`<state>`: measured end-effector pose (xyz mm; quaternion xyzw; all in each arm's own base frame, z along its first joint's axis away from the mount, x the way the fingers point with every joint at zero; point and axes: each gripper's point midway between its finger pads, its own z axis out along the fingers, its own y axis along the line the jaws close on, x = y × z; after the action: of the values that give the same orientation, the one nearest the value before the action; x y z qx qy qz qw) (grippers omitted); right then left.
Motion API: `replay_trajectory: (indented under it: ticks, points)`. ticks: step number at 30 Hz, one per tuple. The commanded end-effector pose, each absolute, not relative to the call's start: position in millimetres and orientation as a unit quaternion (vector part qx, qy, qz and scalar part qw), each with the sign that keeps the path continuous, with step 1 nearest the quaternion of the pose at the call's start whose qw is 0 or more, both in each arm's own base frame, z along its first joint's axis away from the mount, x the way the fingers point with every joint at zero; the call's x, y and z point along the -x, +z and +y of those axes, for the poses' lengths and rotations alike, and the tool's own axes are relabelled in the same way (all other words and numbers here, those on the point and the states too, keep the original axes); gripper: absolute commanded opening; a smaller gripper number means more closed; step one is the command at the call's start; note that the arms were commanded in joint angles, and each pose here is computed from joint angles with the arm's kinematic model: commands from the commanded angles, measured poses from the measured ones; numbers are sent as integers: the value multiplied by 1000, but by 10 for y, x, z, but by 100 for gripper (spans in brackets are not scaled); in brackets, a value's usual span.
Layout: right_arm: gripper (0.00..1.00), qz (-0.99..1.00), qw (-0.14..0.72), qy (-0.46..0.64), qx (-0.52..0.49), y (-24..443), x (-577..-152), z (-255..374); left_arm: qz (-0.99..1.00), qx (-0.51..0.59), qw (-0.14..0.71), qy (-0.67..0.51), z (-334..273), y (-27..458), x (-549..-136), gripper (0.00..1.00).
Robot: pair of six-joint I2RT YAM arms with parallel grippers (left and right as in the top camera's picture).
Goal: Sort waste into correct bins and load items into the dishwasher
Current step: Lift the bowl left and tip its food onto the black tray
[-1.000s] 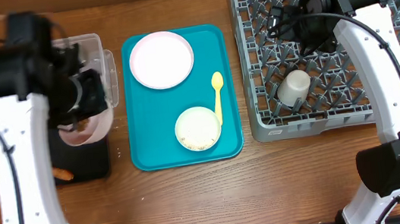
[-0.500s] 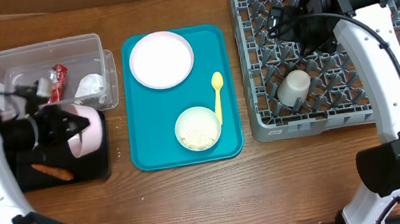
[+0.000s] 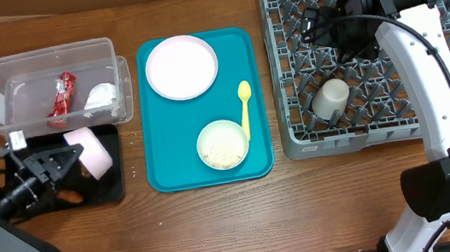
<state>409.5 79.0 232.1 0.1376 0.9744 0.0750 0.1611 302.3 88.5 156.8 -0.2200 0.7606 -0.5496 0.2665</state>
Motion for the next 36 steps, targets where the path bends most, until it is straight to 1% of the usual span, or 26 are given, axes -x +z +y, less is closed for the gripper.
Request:
replay_trajectory:
  ticks: [1, 7, 11, 15, 18, 21, 25, 28, 30, 32, 33, 34, 36]
  points:
    - [99, 974, 164, 79, -131, 2351, -4079, 825, 717, 232, 300, -584, 962, 1640, -3102, 4]
    - [99, 975, 164, 79, -131, 2351, -4077, 824, 665, 245, 334, -621, 1029, 1834, -3198, 4]
    - [99, 975, 161, 78, -131, 2345, -4064, 822, 648, 275, 310, -639, 1038, 1864, -3205, 4]
    - [99, 975, 162, 78, -131, 2346, -4066, 822, 657, 254, 316, -636, 957, 1948, -3223, 4]
    - [99, 975, 161, 78, -131, 2345, -4064, 822, 674, 204, 332, -627, 791, 2154, -3258, 4]
    - [99, 975, 161, 78, -131, 2345, -4064, 822, 696, 126, 345, -617, 493, 2455, -3303, 4]
    - [99, 975, 161, 78, -131, 2345, -4062, 822, 712, 14, 338, -615, -9, 2801, -3390, 4]
    - [99, 976, 159, 77, -131, 2341, -4052, 820, 724, -75, 322, -606, -401, 2934, -3440, 4]
    - [99, 976, 157, 77, -131, 2338, -4044, 818, 745, -118, 289, -590, -657, 2917, -3503, 4]
    - [99, 976, 157, 77, -131, 2338, -4043, 818, 780, -130, 253, -558, -823, 2795, -3613, 4]
    - [99, 976, 157, 77, -131, 2338, -4044, 818, 810, -119, 231, -525, -882, 2675, -3709, 4]
    - [99, 976, 157, 77, -131, 2338, -4044, 818, 853, -91, 211, -469, -894, 2493, -3851, 4]
    - [99, 976, 157, 76, -132, 2338, -4043, 816, 915, -29, 199, -349, -816, 2203, -4080, 4]
